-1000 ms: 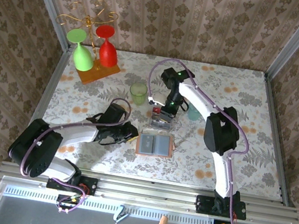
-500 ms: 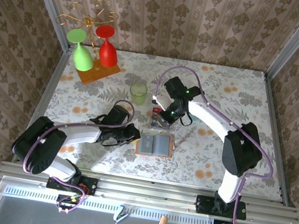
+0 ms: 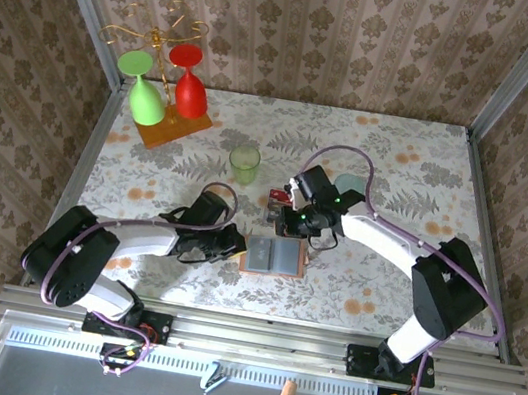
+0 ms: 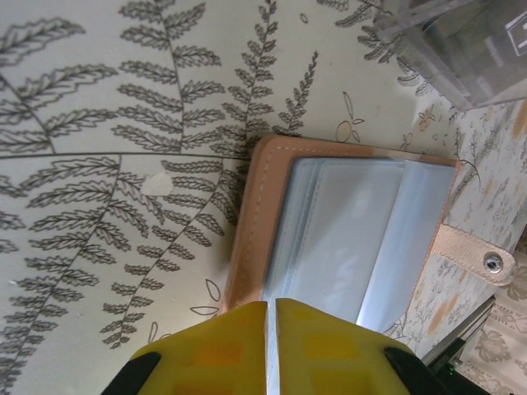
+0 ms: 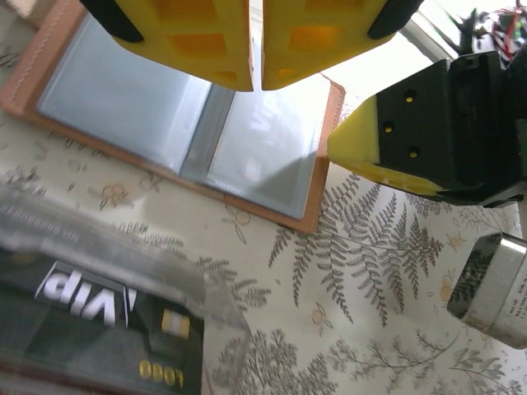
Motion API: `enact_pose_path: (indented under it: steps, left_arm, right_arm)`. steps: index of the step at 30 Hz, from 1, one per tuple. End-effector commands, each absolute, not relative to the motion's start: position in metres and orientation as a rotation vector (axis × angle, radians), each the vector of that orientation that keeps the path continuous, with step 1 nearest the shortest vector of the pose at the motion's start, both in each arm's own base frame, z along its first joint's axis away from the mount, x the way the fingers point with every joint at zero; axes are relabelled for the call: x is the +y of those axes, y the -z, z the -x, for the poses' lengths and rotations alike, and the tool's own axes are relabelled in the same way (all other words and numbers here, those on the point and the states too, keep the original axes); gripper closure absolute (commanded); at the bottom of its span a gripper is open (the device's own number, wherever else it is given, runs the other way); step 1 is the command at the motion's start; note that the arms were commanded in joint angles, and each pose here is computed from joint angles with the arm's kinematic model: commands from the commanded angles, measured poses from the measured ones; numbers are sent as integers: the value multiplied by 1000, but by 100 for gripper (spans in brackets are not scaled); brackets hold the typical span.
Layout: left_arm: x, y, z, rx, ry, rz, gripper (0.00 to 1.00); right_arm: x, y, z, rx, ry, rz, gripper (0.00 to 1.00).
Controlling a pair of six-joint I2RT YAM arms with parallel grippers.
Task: Take the credit cards out of the card holder
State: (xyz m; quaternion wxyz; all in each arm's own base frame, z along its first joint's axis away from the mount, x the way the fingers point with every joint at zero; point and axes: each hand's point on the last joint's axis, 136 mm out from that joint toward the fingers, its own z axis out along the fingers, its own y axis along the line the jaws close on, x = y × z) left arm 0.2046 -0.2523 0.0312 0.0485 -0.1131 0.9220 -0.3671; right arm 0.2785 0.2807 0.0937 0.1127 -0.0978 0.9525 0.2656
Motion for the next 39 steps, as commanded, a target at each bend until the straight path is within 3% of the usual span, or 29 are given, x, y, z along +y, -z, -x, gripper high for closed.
enact_pose_path:
  steps: [1, 21, 34, 39]
  left_arm:
    - [-249, -20, -198, 2838, 1096, 355, 89]
    - [-248, -12, -192, 2858, 1102, 350, 89]
    - [-248, -11, -191, 2862, 1106, 354, 89]
    - [-248, -11, -191, 2861, 1106, 359, 89]
  right_arm:
    - [292, -97, -267, 2837, -920, 106, 90]
    - [317, -53, -243, 2981, -916, 77, 75]
    - [320, -40, -244, 3008, -903, 63, 74]
    - [323, -37, -243, 3012, -921, 62, 79]
